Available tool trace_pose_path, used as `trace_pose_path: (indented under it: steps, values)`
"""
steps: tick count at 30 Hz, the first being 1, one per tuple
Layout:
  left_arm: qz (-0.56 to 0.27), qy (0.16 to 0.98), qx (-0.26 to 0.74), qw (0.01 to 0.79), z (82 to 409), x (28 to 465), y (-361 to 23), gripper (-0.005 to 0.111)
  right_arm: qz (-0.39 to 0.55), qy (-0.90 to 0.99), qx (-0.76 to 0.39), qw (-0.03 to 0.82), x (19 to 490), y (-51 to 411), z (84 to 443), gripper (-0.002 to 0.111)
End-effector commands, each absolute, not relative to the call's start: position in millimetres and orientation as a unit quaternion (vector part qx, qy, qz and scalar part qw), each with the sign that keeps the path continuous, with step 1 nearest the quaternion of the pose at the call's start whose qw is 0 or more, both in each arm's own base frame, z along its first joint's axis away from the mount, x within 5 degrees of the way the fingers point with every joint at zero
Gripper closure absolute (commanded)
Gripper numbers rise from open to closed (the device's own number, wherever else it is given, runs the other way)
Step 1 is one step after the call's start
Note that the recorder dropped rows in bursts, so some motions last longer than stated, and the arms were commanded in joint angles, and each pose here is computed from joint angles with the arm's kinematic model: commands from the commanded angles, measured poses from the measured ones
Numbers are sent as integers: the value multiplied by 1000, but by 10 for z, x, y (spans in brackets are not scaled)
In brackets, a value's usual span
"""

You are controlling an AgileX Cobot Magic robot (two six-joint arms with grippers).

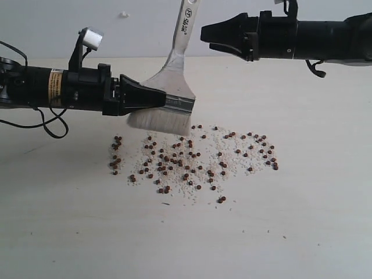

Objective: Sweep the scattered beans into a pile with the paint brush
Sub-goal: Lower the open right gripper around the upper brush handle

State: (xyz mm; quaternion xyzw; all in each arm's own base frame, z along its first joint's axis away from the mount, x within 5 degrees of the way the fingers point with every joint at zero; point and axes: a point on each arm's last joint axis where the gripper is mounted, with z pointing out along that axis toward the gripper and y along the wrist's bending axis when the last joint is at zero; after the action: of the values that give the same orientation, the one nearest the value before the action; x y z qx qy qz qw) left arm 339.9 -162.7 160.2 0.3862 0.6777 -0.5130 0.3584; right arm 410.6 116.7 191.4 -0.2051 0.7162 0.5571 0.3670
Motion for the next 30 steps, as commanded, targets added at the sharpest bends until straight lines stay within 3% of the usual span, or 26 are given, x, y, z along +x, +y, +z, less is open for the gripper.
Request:
trace_pose_path:
  steps: [1,8,23,30]
  values:
    - [-521,670,380,368,1645,3414,-1633,107,531,672,-306,417,4028,1417,1982,47]
    - [-521,672,370,375,1656,3437,-1610,107,521,646,-348,435,3964,1580,2092,47]
    - [-522,675,363,374,1653,3448,-1584,107,510,659,-302,463,4029,1164,2396,47]
    - [-520,673,367,377,1653,3448,-1584,107,506,687,-314,415,3983,1119,2330,47]
